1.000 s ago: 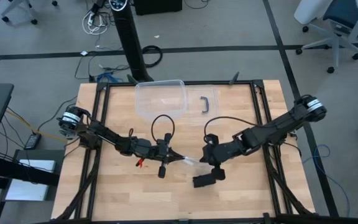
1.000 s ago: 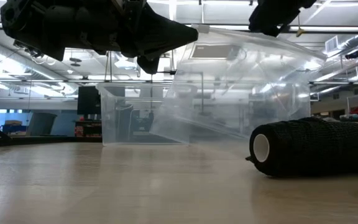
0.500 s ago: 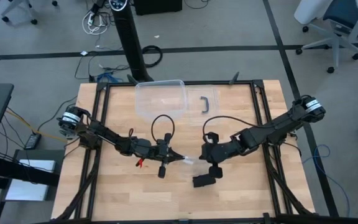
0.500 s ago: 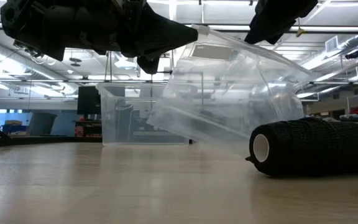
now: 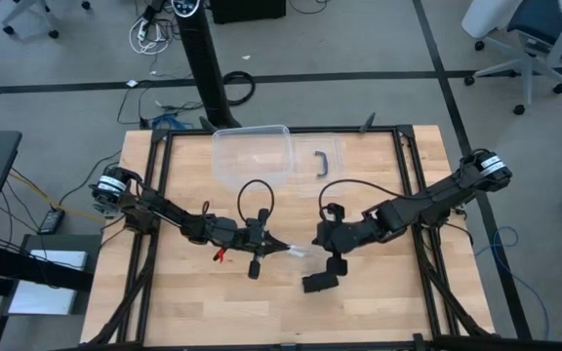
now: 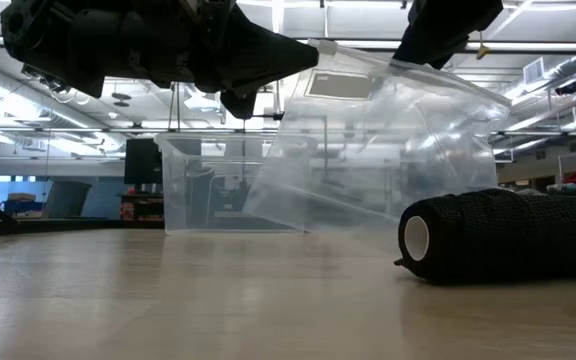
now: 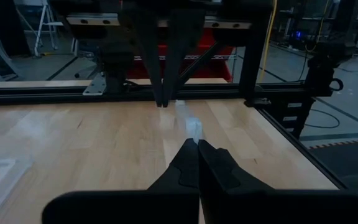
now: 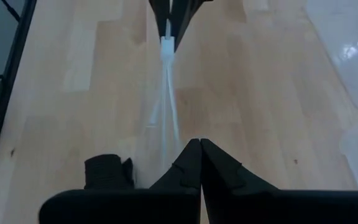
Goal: Roll bandage
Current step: Open the transparent zip bag
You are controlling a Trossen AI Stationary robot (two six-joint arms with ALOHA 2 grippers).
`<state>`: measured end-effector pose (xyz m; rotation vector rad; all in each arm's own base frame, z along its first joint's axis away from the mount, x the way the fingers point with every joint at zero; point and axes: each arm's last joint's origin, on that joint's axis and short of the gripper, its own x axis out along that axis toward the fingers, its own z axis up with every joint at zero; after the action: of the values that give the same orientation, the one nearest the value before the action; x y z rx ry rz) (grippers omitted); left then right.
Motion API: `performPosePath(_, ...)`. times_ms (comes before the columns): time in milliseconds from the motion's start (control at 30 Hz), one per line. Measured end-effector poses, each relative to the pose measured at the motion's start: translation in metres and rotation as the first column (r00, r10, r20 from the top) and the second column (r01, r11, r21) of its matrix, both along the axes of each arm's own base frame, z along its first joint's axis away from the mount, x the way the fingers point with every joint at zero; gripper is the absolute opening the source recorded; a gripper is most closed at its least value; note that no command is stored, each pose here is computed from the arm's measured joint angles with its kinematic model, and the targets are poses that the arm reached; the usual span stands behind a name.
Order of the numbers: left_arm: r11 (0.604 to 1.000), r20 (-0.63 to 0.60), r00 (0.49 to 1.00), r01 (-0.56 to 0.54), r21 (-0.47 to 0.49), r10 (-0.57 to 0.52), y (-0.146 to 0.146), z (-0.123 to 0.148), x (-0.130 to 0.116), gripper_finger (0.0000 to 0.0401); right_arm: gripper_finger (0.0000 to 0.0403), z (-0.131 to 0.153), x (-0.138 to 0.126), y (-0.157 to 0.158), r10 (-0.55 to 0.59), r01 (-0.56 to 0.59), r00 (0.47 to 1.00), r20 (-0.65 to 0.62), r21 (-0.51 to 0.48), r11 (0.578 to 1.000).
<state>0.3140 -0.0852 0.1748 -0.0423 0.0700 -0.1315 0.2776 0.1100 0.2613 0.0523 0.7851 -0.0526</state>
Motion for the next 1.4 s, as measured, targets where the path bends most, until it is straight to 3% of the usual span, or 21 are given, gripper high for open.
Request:
performPosePath(533,1.000,0.000,1.000,-0.001,-0.003,0.001,0.000,0.000,0.000,0.0000,0.0000,-0.005,0.002,0.007,0.037,-0.033,0.999,-0.035,0.088,0.996)
performPosePath(800,1.000,-0.005,1.000,-0.001,-0.002,0.001,0.000,-0.001,0.000,0.0000,0.0000,0.009,-0.006,0.009,0.002,-0.004,0.999,0.045,0.054,0.999)
performPosePath(1400,1.000,-0.001,1.000,-0.001,-0.003,0.001,0.000,0.000,0.000,0.0000,0.0000,-0.009,0.004,0.010,0.046,-0.042,0.998,-0.034,0.094,0.995)
